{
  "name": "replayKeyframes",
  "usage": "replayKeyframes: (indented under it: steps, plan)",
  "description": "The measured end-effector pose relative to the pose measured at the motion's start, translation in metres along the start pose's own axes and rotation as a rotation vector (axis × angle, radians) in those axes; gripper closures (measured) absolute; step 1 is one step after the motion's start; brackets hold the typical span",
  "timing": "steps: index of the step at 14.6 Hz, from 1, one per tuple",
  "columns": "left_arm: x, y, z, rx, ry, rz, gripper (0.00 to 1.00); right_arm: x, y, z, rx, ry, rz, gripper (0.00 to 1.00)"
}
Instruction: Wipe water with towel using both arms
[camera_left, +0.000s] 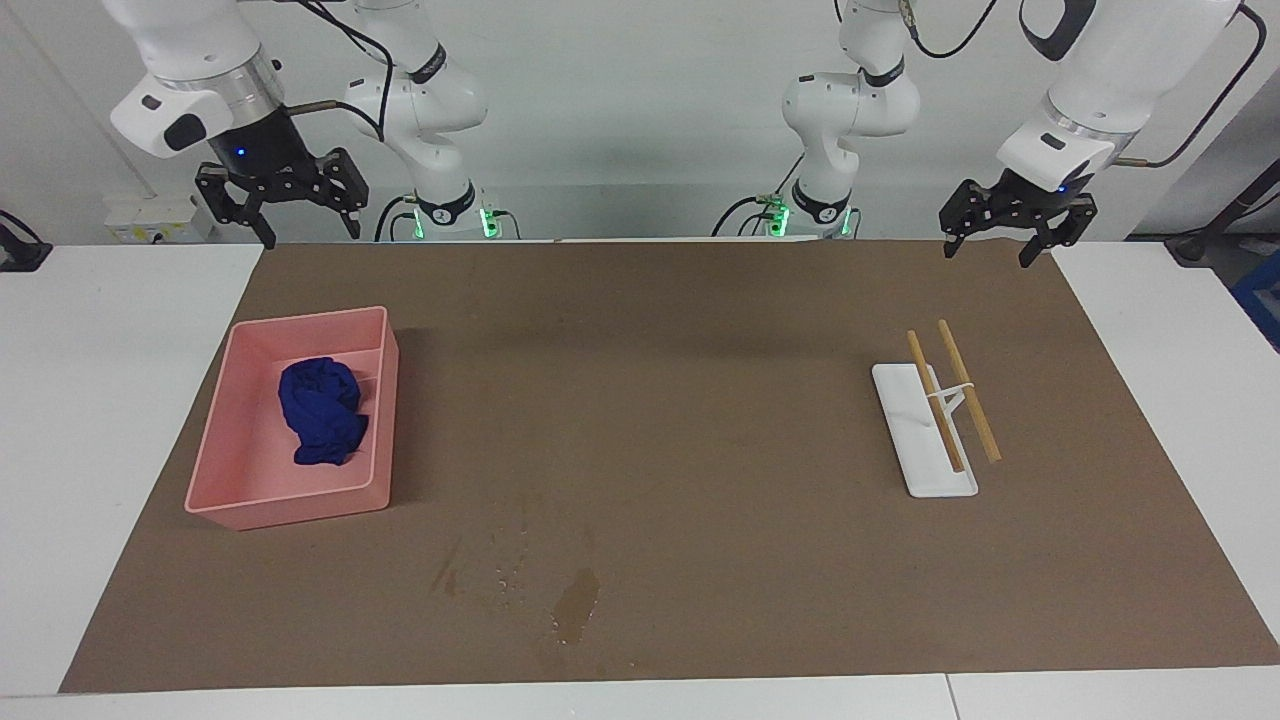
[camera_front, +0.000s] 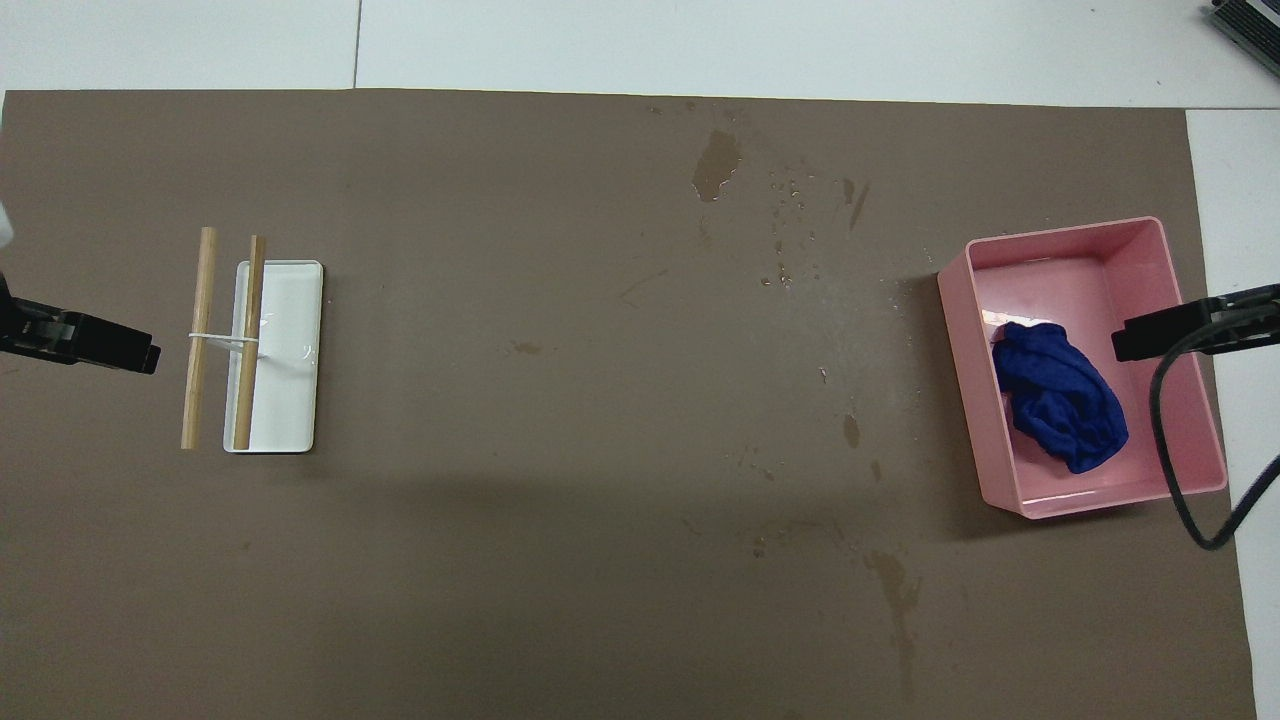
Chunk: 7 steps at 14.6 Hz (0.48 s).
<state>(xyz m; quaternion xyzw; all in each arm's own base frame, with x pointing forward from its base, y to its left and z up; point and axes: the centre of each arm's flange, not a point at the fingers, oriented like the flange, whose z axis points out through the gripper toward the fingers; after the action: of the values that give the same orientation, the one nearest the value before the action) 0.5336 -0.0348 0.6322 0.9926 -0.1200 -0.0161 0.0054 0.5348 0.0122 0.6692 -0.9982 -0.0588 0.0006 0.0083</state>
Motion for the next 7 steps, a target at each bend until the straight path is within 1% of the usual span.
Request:
replayKeyframes:
  steps: [7]
  plan:
    - [0.0, 0.0, 0.0, 0.0, 0.0, 0.0, 0.0, 0.0004, -0.0034, 0.0001, 0.0, 0.0, -0.006, 0.0]
